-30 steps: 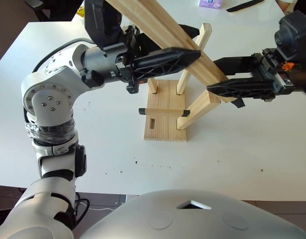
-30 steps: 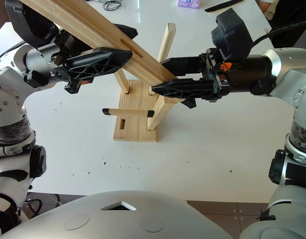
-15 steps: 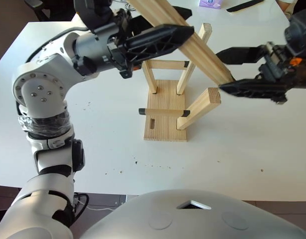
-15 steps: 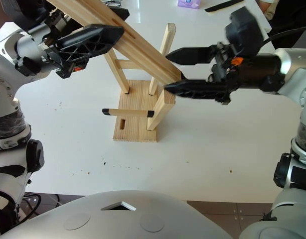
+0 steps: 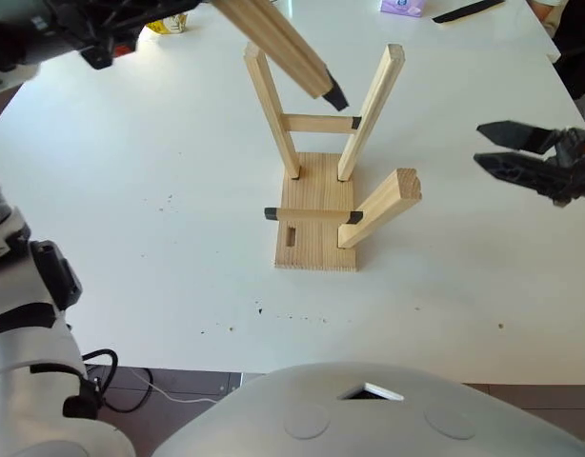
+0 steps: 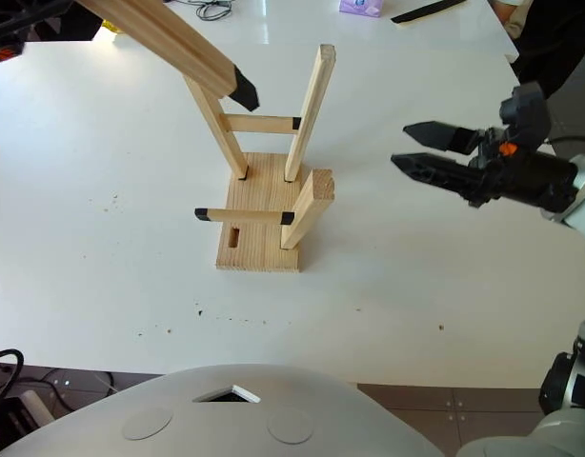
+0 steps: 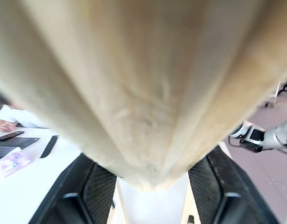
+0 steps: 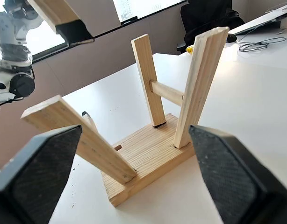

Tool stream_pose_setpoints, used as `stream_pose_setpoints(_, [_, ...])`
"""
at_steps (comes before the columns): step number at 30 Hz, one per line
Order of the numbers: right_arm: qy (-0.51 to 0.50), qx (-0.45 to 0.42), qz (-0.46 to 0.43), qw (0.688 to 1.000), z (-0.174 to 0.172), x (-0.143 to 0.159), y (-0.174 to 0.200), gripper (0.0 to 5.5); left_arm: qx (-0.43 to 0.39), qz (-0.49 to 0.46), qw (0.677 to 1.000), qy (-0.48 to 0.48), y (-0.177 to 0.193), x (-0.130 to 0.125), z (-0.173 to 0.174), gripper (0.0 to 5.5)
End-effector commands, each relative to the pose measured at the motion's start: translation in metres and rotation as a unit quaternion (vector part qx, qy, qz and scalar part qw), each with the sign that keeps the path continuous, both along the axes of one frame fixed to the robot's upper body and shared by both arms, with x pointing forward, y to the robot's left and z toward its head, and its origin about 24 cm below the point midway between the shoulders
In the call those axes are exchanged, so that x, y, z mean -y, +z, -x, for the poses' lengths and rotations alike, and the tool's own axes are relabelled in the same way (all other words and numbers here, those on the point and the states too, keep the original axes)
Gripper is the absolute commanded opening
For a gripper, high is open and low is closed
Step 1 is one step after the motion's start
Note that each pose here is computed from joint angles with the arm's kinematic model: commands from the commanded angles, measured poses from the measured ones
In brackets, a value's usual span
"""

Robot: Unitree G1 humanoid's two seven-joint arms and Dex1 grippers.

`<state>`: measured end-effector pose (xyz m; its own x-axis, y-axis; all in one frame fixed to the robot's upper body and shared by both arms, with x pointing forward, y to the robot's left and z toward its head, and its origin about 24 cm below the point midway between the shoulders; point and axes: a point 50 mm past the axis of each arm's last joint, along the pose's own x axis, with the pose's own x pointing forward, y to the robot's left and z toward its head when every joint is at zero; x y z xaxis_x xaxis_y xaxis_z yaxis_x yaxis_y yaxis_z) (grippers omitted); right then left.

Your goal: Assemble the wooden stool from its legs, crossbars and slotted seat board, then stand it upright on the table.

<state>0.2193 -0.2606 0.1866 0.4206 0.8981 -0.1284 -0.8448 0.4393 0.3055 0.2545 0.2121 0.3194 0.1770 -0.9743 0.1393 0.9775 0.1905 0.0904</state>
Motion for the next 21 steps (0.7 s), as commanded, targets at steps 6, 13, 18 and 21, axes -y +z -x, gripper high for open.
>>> stream_pose_setpoints(6, [0.010,-0.018,0.044,0.999,0.035,-0.014,-0.026,4.22,0.009,-0.238,0.969,0.058,-0.071,-0.043,0.004,2.07])
stream_pose_setpoints(13, [0.023,-0.027,0.070,0.997,0.049,-0.020,-0.035,4.22,0.058,-0.230,0.965,0.111,-0.116,-0.042,0.005,2.07])
stream_pose_setpoints(18, [0.031,-0.039,0.090,0.995,0.053,-0.019,-0.040,4.22,0.047,-0.195,0.975,0.099,-0.142,-0.037,0.021,2.07])
stream_pose_setpoints(21, [0.031,-0.043,0.096,0.994,0.054,-0.017,-0.041,4.22,0.041,-0.191,0.977,0.085,-0.158,-0.037,0.033,2.07])
